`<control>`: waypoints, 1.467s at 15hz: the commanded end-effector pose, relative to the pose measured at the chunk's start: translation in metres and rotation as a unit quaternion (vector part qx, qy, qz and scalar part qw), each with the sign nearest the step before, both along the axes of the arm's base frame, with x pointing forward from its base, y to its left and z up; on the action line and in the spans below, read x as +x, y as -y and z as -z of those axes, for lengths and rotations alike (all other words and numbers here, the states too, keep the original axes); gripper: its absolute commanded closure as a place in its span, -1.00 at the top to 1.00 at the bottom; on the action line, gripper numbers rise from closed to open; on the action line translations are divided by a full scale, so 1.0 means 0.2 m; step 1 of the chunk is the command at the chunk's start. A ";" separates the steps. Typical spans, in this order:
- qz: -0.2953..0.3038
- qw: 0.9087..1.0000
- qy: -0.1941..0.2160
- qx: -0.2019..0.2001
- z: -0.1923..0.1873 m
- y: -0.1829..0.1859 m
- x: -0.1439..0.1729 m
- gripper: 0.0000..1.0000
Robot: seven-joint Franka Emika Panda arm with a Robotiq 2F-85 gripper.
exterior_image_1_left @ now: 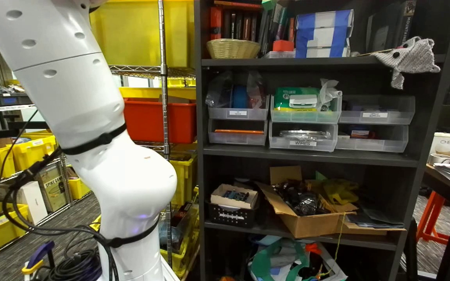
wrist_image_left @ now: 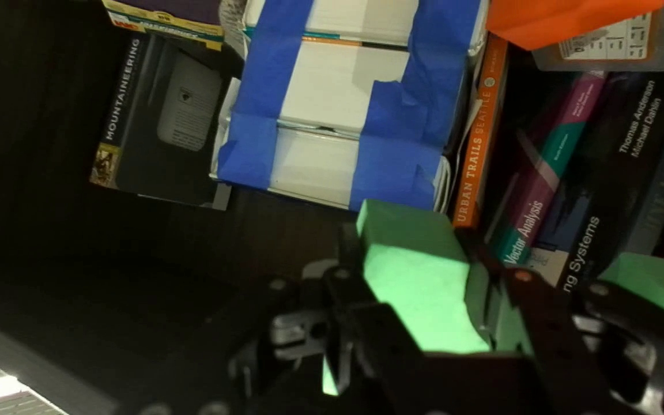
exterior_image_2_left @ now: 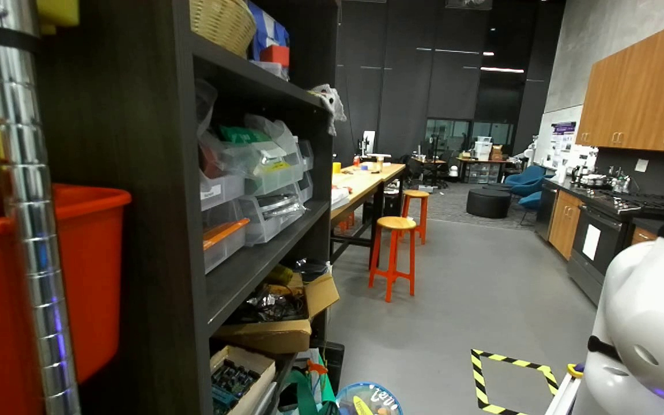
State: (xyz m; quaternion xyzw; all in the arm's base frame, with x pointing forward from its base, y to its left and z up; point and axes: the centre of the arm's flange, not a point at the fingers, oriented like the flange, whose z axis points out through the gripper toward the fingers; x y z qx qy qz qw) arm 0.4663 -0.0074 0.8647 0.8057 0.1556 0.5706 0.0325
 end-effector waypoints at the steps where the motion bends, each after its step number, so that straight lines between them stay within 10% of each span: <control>1: 0.032 0.999 0.013 0.012 0.09 0.08 -0.07 -0.65; 22: 0.122 0.990 0.057 0.029 0.36 0.22 -0.09 -0.65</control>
